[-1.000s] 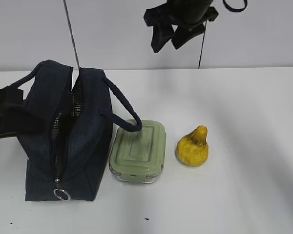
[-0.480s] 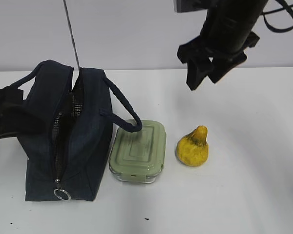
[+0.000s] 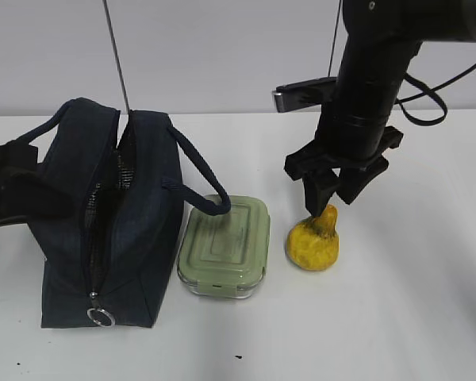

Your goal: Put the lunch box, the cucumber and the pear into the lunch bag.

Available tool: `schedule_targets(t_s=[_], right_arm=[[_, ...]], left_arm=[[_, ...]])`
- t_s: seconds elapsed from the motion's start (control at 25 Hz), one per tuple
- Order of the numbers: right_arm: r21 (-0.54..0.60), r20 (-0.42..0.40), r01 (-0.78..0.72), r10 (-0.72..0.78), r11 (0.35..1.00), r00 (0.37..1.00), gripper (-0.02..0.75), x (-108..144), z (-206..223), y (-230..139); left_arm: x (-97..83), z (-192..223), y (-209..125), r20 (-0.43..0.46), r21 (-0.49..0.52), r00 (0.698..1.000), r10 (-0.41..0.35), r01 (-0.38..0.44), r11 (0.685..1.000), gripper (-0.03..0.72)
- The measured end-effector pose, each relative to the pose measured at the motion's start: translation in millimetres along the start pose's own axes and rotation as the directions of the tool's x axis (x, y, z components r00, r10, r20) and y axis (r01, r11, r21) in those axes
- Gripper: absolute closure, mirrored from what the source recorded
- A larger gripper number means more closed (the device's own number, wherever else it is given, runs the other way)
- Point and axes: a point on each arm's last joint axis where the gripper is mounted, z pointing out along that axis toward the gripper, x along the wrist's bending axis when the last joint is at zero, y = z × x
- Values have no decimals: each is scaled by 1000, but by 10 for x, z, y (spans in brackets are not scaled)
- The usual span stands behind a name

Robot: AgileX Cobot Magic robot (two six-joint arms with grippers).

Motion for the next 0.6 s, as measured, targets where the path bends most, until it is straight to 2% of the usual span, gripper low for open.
schedule_targets(t_s=[0.44, 0.6], right_arm=[[69, -5, -13, 14, 998, 1000, 308, -35, 314, 54], [90, -11, -17, 18, 996, 1000, 406, -42, 406, 64]], left_arm=[[0, 0, 0, 0, 0, 1000, 0, 0, 1000, 707], [0, 0, 0, 0, 0, 1000, 0, 0, 1000, 707]])
